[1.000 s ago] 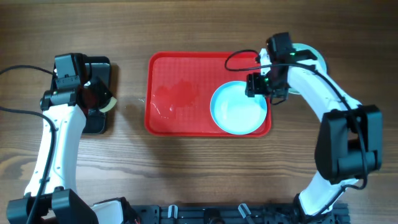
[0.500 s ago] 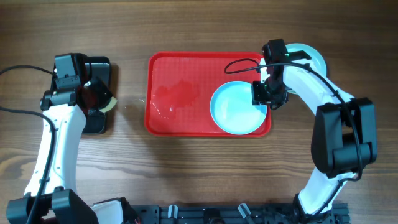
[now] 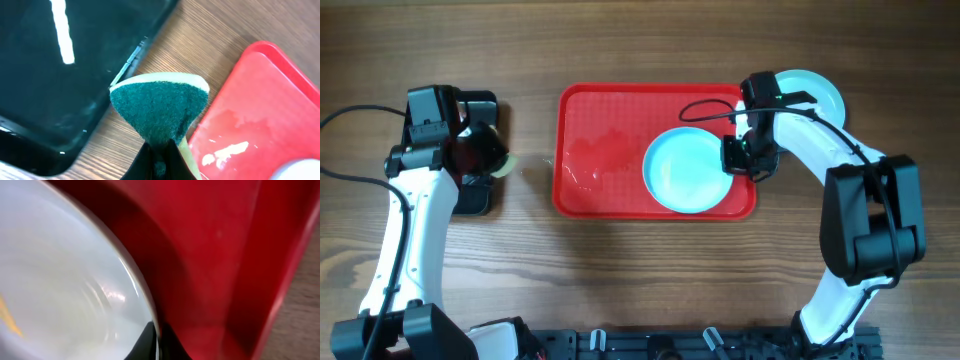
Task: Clean dirty plates on tray and stack at the side
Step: 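Grasp the rim of the remaining light-blue plate with the right gripper, then bring the sponge from the black tray onto the plate with left gripper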
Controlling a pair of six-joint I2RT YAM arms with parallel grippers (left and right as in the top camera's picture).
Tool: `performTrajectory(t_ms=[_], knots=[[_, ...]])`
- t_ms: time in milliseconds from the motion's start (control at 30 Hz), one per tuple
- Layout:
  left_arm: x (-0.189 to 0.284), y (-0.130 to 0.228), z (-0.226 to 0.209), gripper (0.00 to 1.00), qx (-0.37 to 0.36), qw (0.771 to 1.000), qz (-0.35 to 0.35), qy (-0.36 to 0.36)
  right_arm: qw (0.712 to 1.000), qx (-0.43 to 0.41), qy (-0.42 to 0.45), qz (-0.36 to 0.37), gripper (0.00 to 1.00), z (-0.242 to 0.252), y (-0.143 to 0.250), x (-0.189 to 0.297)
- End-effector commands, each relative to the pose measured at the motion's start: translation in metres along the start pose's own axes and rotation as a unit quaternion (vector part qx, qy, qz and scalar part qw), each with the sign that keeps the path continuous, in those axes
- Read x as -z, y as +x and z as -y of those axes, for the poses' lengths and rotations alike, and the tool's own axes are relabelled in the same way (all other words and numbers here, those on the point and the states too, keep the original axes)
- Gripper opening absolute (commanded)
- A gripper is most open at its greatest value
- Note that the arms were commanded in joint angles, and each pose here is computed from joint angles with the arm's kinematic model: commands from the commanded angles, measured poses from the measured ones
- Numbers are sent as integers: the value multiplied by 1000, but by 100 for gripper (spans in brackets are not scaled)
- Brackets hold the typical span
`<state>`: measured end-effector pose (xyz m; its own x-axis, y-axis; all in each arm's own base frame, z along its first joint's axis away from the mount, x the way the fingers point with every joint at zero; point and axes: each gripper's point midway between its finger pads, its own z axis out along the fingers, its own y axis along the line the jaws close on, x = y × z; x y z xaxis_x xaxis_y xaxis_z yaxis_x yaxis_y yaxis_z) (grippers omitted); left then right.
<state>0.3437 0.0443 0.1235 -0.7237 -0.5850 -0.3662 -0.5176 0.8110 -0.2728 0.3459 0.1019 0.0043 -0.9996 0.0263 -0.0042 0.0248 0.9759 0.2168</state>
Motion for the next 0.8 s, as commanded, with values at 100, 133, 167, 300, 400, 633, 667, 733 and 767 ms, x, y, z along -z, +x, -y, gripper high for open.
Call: performTrajectory(t_ms=[100,133,167,300,400,633,667,733,767], knots=[[-3,27,41,4,-42,996,-42,64,999,14,-42,16,4,-44,-4,-10],[-3,32,50,4,-55,995,-44,70,998,28,-45,19,5,-55,-3,-12],[-3,36,59,4,-68,994,-44,77,998,38,-47,21,4,-62,-2,-13],[-2,55,99,4,-123,985,-41,112,997,55,-23,44,4,-83,-1,-19],[-3,70,125,4,-162,978,-37,129,996,66,-6,52,4,-85,-1,-20],[-17,95,154,4,-250,966,26,66,996,66,-7,55,4,-86,-3,-20],[-18,100,158,4,-256,964,23,69,996,66,-7,55,4,-86,-3,-20],[-19,112,169,4,-273,959,20,80,996,66,-8,56,4,-86,-3,-20],[-19,119,175,4,-281,956,20,86,996,67,-7,56,4,-86,-3,-20]])
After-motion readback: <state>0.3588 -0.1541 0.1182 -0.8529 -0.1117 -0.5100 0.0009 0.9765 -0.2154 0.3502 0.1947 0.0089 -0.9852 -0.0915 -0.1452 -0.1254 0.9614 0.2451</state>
